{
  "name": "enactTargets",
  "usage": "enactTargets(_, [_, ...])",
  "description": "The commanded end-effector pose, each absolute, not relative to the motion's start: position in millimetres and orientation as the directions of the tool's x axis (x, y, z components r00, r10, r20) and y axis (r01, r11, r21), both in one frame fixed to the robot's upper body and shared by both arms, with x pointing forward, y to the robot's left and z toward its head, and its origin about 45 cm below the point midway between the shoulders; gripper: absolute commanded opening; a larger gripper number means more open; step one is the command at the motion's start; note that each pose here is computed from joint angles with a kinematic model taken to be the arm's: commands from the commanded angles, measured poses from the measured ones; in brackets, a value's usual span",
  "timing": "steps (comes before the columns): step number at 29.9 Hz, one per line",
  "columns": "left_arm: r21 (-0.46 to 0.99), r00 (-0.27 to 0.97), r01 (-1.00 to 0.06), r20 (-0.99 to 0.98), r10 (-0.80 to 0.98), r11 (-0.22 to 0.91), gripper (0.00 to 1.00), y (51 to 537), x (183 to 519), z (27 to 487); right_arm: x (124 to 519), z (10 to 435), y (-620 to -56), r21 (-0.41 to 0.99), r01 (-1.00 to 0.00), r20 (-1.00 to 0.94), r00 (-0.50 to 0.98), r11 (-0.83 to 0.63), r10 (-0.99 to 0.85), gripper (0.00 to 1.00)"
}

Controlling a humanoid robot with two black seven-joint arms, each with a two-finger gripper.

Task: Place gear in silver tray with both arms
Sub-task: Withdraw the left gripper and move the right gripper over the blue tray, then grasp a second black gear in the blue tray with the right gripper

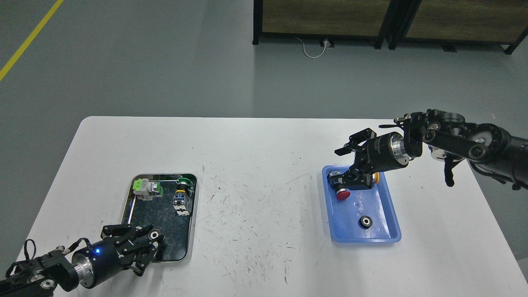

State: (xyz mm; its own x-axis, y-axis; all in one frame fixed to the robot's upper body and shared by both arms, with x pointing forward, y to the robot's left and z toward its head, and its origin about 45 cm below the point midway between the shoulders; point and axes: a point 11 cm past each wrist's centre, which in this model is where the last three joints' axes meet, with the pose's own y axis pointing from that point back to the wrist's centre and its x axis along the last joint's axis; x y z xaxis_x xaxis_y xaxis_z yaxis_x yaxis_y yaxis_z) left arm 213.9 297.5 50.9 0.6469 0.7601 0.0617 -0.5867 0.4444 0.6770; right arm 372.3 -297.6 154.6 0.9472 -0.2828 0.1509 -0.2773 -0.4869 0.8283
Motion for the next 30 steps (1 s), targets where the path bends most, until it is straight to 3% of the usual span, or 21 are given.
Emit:
enactTargets(1, [0.685,0.643,-0.585,0.067,0.763,0.434,0.28,299.2,212.8,46.4,360.1,147.7,-305.0,0.85,-0.243,0.124,0.955,-0.468,-0.269,0.76])
enactTargets(6, [0.685,0.641,-0.586,0.066,0.764,0.433,0.38,297.5,214.2,44.3,343.9,138.4,-320.4,0.873,-0.209,0.09,0.957,-0.442,-0.275,0.76])
enactTargets(10, [0.676,0.633,-0.599,0.072,0.771,0.429,0.59,296.5,219.2,46.7,326.8,132.1,-339.8,0.894,-0.181,0.059,0.955,-0.411,-0.29,0.76])
enactTargets(17, [0.666,0.617,-0.618,0.082,0.783,0.418,0.88,296.8,225.5,49.8,306.3,117.1,-356.4,0.913,-0.142,0.019,0.951,-0.384,-0.309,0.76])
enactTargets(21, [0.649,0.587,-0.648,0.091,0.804,0.399,0.97,298.4,232.9,54.0,301.2,107.4,-359.3,0.918,-0.131,0.01,0.951,-0.373,-0.309,0.76])
enactTargets(30, [0.575,0.527,-0.728,0.12,0.842,0.374,0.97,307.5,261.9,79.9,305.1,92.3,-360.8,0.923,-0.143,0.019,0.943,-0.356,-0.331,0.77])
